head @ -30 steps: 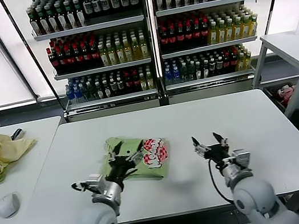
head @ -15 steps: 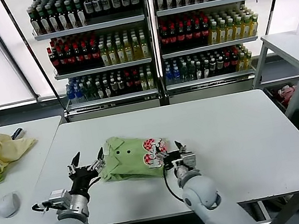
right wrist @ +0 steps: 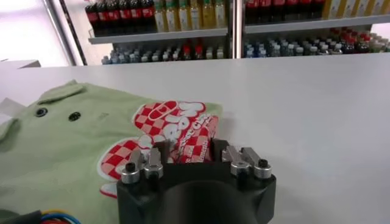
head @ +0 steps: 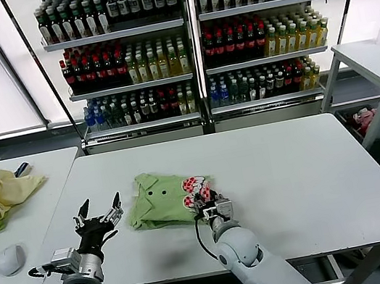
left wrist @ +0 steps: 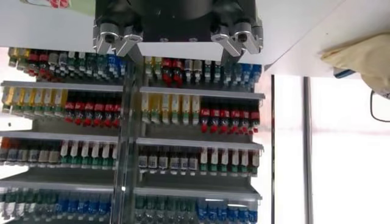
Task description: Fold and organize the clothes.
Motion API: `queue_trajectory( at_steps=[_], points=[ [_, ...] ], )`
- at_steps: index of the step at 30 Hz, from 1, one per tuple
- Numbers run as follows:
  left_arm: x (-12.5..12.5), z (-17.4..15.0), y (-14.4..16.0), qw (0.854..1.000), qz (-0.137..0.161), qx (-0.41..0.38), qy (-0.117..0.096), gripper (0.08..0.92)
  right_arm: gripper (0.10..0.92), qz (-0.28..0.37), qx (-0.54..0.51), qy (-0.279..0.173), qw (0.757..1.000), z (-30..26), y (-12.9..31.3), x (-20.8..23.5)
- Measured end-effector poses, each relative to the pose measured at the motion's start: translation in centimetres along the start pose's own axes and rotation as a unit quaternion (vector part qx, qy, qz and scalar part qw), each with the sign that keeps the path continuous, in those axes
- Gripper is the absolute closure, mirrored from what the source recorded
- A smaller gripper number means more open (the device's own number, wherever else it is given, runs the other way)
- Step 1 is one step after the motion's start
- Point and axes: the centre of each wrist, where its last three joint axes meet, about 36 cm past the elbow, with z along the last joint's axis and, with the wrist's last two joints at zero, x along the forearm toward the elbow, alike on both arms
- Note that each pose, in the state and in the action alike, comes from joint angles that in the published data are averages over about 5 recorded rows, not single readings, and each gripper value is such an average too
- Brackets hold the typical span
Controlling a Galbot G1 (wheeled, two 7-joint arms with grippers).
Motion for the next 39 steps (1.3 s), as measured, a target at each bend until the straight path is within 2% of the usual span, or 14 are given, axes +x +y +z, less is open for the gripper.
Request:
queue_trajectory(
  at_steps=[8, 12, 25, 28, 30, 39],
  points=[
    [0.0, 0.0, 0.1, 1.000, -0.002, -0.002, 0.000, 0.177, 0.772, 0.014, 0.022, 0.006, 1.000, -0.5, -1.8, -0.9],
    [0.1, 0.1, 0.2, 1.000, -0.002, -0.003, 0.002, 0.177, 0.853, 0.024, 0.042, 0.008, 0.999, -1.1, -3.8, -1.4],
    [0.6, 0.3, 0.3, 1.000, -0.002, -0.012, 0.005, 0.177, 0.868, 0.045, 0.133, -0.015, 0.990, -4.6, -13.9, -2.5],
    [0.6, 0.4, 0.1, 1.000, -0.001, -0.013, 0.005, 0.177, 0.842, 0.046, 0.147, -0.027, 0.988, -5.1, -15.9, -2.1],
    [0.7, 0.4, -0.1, 1.000, 0.001, -0.013, 0.005, 0.177, 0.796, 0.049, 0.152, -0.042, 0.986, -5.5, -17.0, -1.6],
    [1.4, 0.8, -1.3, 1.000, 0.019, -0.011, 0.007, 0.177, 0.537, 0.062, 0.156, -0.126, 0.978, -5.4, -18.9, 2.5]
  ],
)
